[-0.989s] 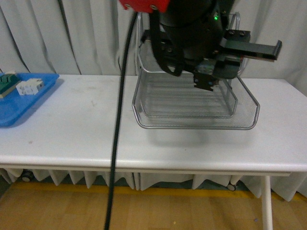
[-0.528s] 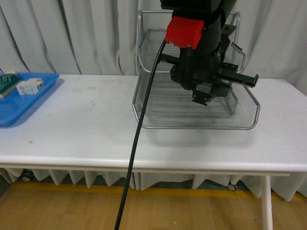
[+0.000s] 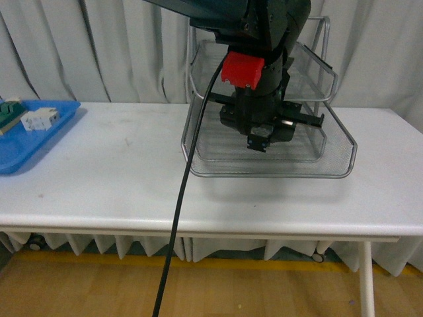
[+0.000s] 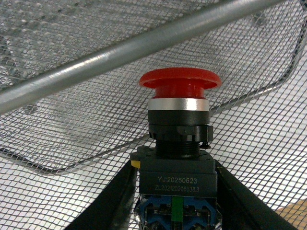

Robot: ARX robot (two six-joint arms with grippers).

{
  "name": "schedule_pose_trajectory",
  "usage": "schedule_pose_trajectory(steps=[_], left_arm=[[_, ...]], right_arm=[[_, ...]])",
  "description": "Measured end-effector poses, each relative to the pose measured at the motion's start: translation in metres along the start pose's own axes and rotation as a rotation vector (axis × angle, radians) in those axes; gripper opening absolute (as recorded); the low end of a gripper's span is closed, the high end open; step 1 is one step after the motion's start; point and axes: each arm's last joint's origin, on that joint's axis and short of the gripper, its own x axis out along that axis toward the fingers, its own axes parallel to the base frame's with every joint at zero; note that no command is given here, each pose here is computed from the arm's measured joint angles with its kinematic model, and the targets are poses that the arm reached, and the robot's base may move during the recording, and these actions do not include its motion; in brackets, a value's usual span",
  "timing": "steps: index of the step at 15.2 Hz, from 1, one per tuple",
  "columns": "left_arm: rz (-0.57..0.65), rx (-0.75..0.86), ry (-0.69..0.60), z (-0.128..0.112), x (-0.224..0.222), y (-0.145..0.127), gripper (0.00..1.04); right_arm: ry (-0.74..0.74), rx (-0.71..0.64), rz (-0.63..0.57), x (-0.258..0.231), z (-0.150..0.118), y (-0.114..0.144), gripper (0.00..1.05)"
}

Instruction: Place button on rack with both arms

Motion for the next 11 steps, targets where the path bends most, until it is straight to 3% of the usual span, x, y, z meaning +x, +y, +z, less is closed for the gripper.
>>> schedule_pose_trajectory(steps=[5,11], left_arm=[[-0.043,-0.055,-0.019,-0.008,0.003,0.000,1.00],[-0.111,-0.062,-0.188,0.010,-0.080,0.004,0.98]], right_arm=[[0.000,0.000,0.000,0.000,0.000,0.000,0.98],[0.000,0.000,0.000,0.000,0.000,0.000,0.98]])
